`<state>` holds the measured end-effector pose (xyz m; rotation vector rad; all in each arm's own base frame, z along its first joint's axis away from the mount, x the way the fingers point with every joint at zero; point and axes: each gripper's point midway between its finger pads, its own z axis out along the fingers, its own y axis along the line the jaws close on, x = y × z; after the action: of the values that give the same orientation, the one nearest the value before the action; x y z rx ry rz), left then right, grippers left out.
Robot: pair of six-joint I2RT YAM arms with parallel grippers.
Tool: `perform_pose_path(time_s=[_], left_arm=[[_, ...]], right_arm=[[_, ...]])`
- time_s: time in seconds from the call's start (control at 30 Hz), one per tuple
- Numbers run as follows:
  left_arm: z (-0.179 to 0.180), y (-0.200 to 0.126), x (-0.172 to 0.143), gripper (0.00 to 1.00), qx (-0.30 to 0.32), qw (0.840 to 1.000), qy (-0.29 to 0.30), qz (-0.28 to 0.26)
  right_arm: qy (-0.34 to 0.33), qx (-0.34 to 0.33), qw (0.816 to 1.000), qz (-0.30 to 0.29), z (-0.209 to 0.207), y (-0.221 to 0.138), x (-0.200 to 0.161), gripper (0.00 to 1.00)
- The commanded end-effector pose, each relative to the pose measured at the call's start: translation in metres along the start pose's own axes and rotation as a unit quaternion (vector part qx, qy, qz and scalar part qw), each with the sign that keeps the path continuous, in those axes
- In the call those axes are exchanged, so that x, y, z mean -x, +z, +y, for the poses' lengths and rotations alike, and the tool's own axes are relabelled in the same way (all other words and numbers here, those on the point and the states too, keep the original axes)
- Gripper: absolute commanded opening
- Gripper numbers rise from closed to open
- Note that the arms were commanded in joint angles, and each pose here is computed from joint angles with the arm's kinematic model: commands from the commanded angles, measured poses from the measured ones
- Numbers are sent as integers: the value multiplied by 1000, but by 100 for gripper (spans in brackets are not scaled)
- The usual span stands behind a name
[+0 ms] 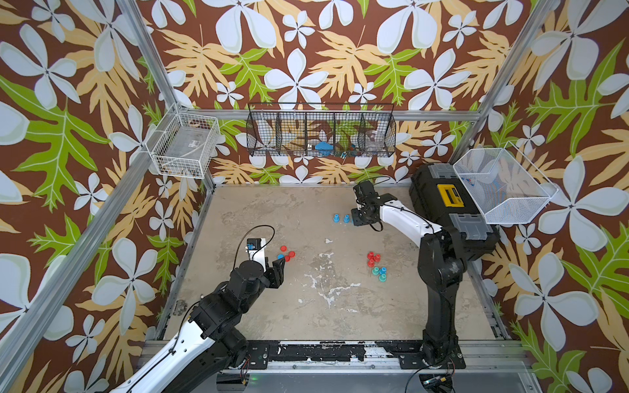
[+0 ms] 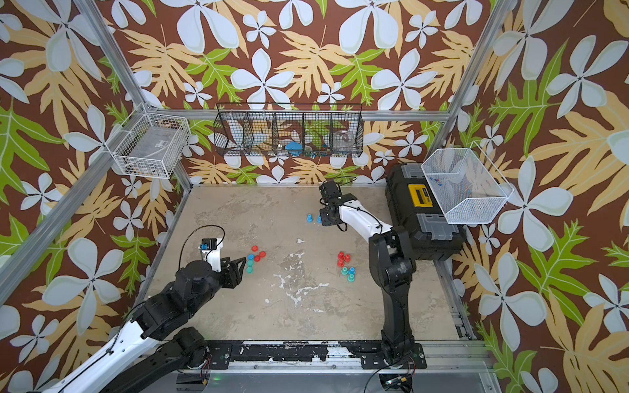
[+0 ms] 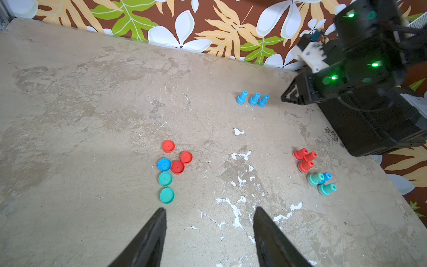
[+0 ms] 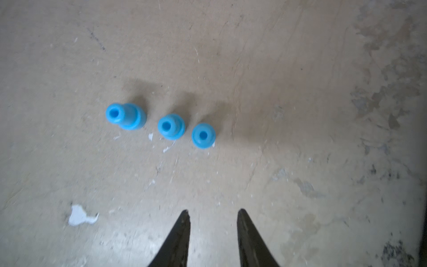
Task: Close the stamp cap
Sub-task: Place the stamp at the center of the board, then move the cover to the center of the board.
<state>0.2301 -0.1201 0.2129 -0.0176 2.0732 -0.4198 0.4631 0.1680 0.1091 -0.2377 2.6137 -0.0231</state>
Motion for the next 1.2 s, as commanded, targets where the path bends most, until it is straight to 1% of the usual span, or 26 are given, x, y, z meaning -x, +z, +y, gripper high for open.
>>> perform_pose_path(time_s=[0.0,0.13,0.17,0.27,0.4,0.47,0.53,0.63,0.7,0.83,1.07,1.1,1.17], left_arm=[[2,3,1,62,9,1000,-2,-2],[1,10,-6,62,11,1000,4,17],[0,12,-7,62,11,1000,5,22],[-3,18,-11,62,11,999,2,39],[-18,34,-12,62,-12,997,-24,70],[-21,51,-17,62,-13,995,-37,94],[-19,72,-24,61,-24,989,-67,126],[-4,96,-29,59,-2,984,-93,152],[0,106,-28,59,14,983,-94,156],[7,125,-30,59,22,978,-115,170],[27,146,-45,59,60,971,-123,197],[30,149,-48,59,63,970,-127,200],[37,152,-52,53,75,967,-130,204]], right_arm=[[5,14,999,-28,6,-29,-13,37],[-12,52,997,-55,28,-72,-51,37],[-16,58,997,-52,32,-77,-67,37],[-22,89,994,-63,42,-99,-99,37],[-7,105,992,-75,35,-119,-128,37],[2,111,990,-87,30,-129,-136,38],[6,114,989,-93,25,-136,-144,38],[5,109,990,-89,18,-139,-157,38],[5,110,990,-92,15,-141,-162,38],[7,109,989,-96,11,-142,-169,38],[7,113,989,-98,11,-138,-177,36],[7,114,988,-100,11,-139,-176,36],[7,112,988,-102,10,-140,-176,34]])
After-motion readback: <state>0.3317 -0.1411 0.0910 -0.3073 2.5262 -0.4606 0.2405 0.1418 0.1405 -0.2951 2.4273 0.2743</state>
